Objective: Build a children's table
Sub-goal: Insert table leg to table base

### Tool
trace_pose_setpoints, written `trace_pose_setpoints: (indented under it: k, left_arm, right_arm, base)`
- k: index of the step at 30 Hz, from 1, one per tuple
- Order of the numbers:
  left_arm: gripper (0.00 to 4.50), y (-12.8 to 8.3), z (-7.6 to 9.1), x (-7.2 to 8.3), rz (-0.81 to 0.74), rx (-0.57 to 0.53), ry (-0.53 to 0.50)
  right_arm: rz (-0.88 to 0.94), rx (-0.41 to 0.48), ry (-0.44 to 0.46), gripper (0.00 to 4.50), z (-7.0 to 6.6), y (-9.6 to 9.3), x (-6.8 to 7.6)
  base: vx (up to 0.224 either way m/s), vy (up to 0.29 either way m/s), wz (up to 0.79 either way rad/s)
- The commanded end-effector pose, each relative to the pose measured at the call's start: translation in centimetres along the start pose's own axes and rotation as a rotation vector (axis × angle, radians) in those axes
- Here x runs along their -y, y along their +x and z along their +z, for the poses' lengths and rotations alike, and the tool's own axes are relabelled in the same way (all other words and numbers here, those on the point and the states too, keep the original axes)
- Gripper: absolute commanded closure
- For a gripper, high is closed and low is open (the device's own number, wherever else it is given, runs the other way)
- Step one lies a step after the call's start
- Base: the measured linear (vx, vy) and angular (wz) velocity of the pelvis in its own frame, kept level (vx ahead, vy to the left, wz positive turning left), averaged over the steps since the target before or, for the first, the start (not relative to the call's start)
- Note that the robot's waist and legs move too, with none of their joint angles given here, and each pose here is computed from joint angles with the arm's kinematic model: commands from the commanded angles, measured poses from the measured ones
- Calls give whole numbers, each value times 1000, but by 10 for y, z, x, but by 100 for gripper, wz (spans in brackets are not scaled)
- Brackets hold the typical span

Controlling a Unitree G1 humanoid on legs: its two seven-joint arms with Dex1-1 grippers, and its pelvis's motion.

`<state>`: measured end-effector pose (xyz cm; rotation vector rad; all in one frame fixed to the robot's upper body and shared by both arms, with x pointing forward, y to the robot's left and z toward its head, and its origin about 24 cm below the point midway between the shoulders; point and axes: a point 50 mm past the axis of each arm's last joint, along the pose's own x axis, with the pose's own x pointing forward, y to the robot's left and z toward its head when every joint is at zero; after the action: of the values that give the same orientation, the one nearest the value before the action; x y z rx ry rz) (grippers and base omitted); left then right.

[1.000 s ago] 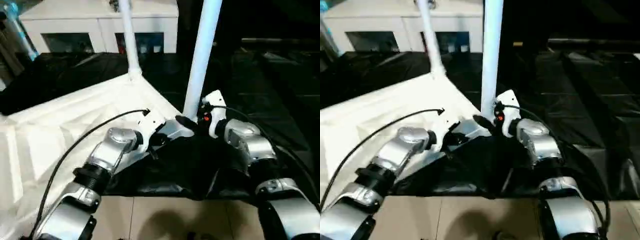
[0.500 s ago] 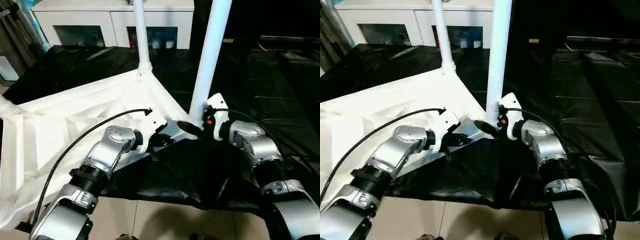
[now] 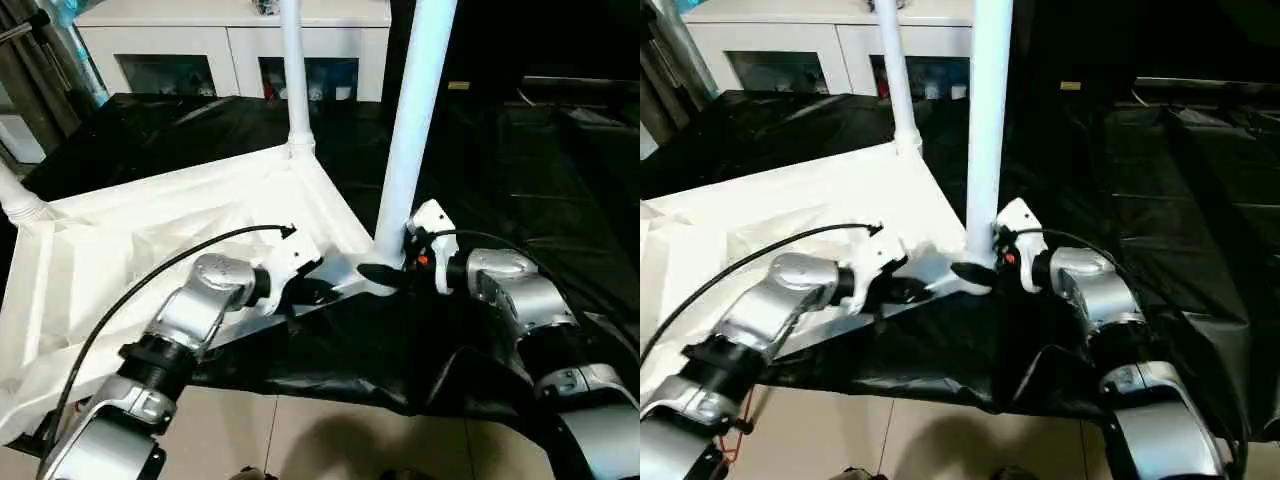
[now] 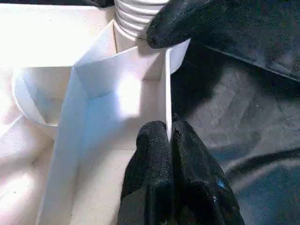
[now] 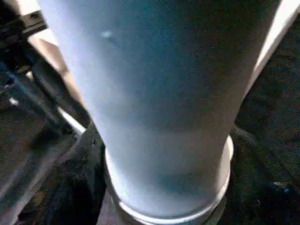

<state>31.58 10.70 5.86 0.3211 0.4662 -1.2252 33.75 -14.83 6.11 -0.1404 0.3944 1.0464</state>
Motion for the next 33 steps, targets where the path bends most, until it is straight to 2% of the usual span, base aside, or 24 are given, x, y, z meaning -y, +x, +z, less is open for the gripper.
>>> trace_pose_setpoints:
  k: [1, 5, 12, 17, 19, 21, 22, 25, 26, 29, 31, 32, 33]
  left_arm:
    - [450, 2, 23, 9, -100, 88, 99]
    - [450, -1, 20, 11, -136, 75, 119]
    - [450, -3, 16, 10, -143, 55, 122]
    - [450, 10, 20, 0, 2, 76, 42]
    - [450, 19, 24, -4, 77, 87, 2]
    - [450, 23, 26, -6, 116, 91, -23]
    - [450, 32, 30, -9, 184, 100, -67]
    - [450, 43, 34, -10, 255, 104, -115]
    - [450, 51, 37, -8, 280, 105, -128]
    - [450, 58, 38, -4, 282, 100, -117]
    - [450, 63, 41, 0, 254, 112, -86]
    - [450, 64, 42, 1, 247, 119, -81]
    - [450, 64, 42, 1, 247, 119, -81]
  right_arm:
    - [37, -53, -2, 149, -8, 3, -5]
    - [55, -69, -13, 168, -11, 3, -7]
    - [73, -76, -11, 172, -17, 4, -14]
    - [-136, -64, 104, 172, -30, 17, -9]
    - [-258, -58, 180, 172, -35, 24, -6]
    - [-306, -54, 228, 172, -37, 28, -5]
    - [-380, -60, 294, 172, -40, 35, -5]
    - [-472, -77, 347, 172, -43, 43, -5]
    - [-524, -80, 389, 172, -44, 50, -7]
    - [-543, -61, 404, 172, -40, 58, -10]
    - [-540, -4, 409, 172, -32, 66, -13]
    - [-541, 8, 413, 137, -30, 67, -13]
    - [-541, 8, 413, 137, -30, 67, -13]
  base:
    - [0, 0, 0]
    - [0, 0, 0]
    - [0, 0, 0]
    - [0, 0, 0]
    - [0, 0, 0]
    - [0, 0, 0]
    - [0, 0, 0]
    - [0, 0, 0]
    - [0, 0, 0]
    - [0, 0, 0]
    - [0, 0, 0]
    - [0, 0, 0]
    - [0, 0, 0]
